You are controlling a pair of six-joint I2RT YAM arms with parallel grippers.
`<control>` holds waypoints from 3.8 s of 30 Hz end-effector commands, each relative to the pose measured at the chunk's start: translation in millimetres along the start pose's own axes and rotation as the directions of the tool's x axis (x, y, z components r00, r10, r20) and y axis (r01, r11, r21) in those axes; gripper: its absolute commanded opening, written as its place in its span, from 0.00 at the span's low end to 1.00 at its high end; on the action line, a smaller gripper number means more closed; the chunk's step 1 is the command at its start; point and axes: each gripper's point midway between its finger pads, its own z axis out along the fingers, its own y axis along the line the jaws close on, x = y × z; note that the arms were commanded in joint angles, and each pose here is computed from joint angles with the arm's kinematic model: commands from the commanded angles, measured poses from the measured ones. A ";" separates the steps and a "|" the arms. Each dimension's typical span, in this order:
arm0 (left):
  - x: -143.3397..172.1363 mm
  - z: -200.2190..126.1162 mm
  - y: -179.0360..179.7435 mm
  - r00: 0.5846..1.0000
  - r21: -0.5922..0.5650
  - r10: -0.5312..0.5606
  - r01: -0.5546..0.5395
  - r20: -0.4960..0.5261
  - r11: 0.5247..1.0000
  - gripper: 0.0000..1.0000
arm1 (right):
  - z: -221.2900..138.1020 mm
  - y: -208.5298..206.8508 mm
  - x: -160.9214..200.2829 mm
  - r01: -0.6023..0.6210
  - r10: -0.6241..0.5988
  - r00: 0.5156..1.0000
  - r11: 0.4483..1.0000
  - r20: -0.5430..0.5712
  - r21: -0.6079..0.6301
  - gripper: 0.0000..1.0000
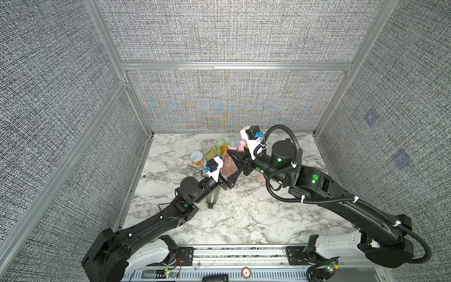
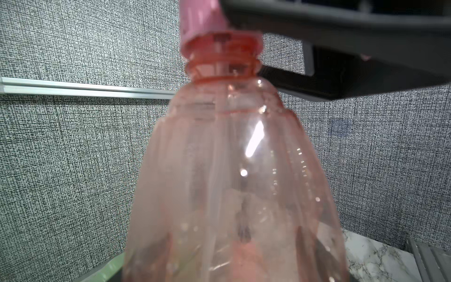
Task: Attach spray nozzles to spray bottles
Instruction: Screw the spray nozzle on the spray bottle.
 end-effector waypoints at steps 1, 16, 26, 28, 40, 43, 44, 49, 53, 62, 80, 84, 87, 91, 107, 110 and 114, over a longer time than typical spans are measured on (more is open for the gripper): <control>-11.7 0.8 -2.2 0.999 0.012 0.008 -0.008 0.038 1.000 0.74 | -2.2 -0.9 -4.3 0.006 -0.006 1.000 1.000 0.013 0.006 0.52; -9.7 1.3 -2.1 0.999 0.012 0.009 -0.010 0.032 1.000 0.74 | 2.7 7.0 -1.4 -0.005 0.005 1.000 0.999 0.000 -0.035 0.35; -11.9 0.6 -1.4 0.999 0.008 0.010 -0.010 0.038 1.000 0.74 | 8.6 12.7 12.6 -0.011 0.009 0.999 0.998 -0.036 -0.060 0.12; -12.3 0.3 -0.7 0.999 0.004 0.011 -0.011 0.039 1.000 0.74 | 11.0 12.8 18.0 -0.017 0.015 0.999 0.998 -0.048 -0.058 0.10; -16.8 -0.5 20.1 0.997 -0.120 0.069 -0.063 0.046 0.991 0.73 | 33.4 -12.1 52.7 -0.023 0.050 0.996 0.941 -0.072 0.338 0.06; -19.6 -3.1 26.5 0.995 -0.160 0.081 -0.071 0.056 0.985 0.73 | 36.9 -15.6 55.5 -0.030 0.052 0.998 0.896 -0.038 0.442 0.05; -19.7 -4.0 28.6 0.994 -0.174 0.089 -0.078 0.058 0.982 0.73 | 39.3 -14.7 56.0 -0.034 0.052 0.998 0.887 -0.025 0.460 0.05; -16.8 -5.2 36.0 0.991 -0.218 0.123 -0.110 0.046 0.970 0.72 | 59.4 -4.7 61.6 -0.047 0.064 0.998 0.883 -0.021 0.467 0.04; -13.5 -5.9 39.7 0.989 -0.239 0.143 -0.131 0.032 0.962 0.71 | 66.0 8.2 53.1 -0.083 0.093 0.996 0.919 -0.008 0.385 0.09; -8.7 -5.4 38.6 0.991 -0.231 0.131 -0.121 0.029 0.965 0.72 | 34.6 7.8 12.9 -0.094 0.086 0.996 0.949 0.038 0.302 0.39; -3.1 -3.2 37.9 0.996 -0.218 0.083 -0.075 0.027 0.973 0.74 | -0.1 30.2 5.0 -0.060 0.064 0.997 0.993 -0.039 0.104 0.72; -0.5 -2.3 38.7 0.998 -0.219 0.065 -0.059 0.020 0.974 0.73 | -16.2 37.3 2.4 -0.055 0.057 0.997 0.998 -0.060 0.035 0.73; 3.0 -0.9 37.6 0.998 -0.211 0.056 -0.053 0.008 0.976 0.73 | -33.6 38.3 -4.7 -0.060 0.059 0.997 0.998 -0.053 -0.010 0.73; 6.6 1.4 33.0 0.999 -0.181 0.046 -0.046 -0.002 0.982 0.73 | -55.1 25.9 -8.5 -0.024 0.024 0.999 1.000 -0.042 -0.001 0.69; 12.2 13.0 -33.4 0.996 0.213 -0.046 0.062 -0.078 0.975 0.73 | -73.3 -18.3 11.4 -0.032 0.012 0.999 0.879 -0.044 -0.475 0.53; 11.2 13.8 -41.4 0.994 0.260 -0.072 0.092 -0.088 0.961 0.73 | -69.2 -15.7 15.4 -0.026 -0.005 0.998 0.862 -0.059 -0.507 0.57; 10.9 13.7 -45.8 0.992 0.286 -0.083 0.107 -0.094 0.952 0.73 | -64.0 -14.1 16.4 -0.029 -0.005 0.998 0.849 -0.063 -0.527 0.58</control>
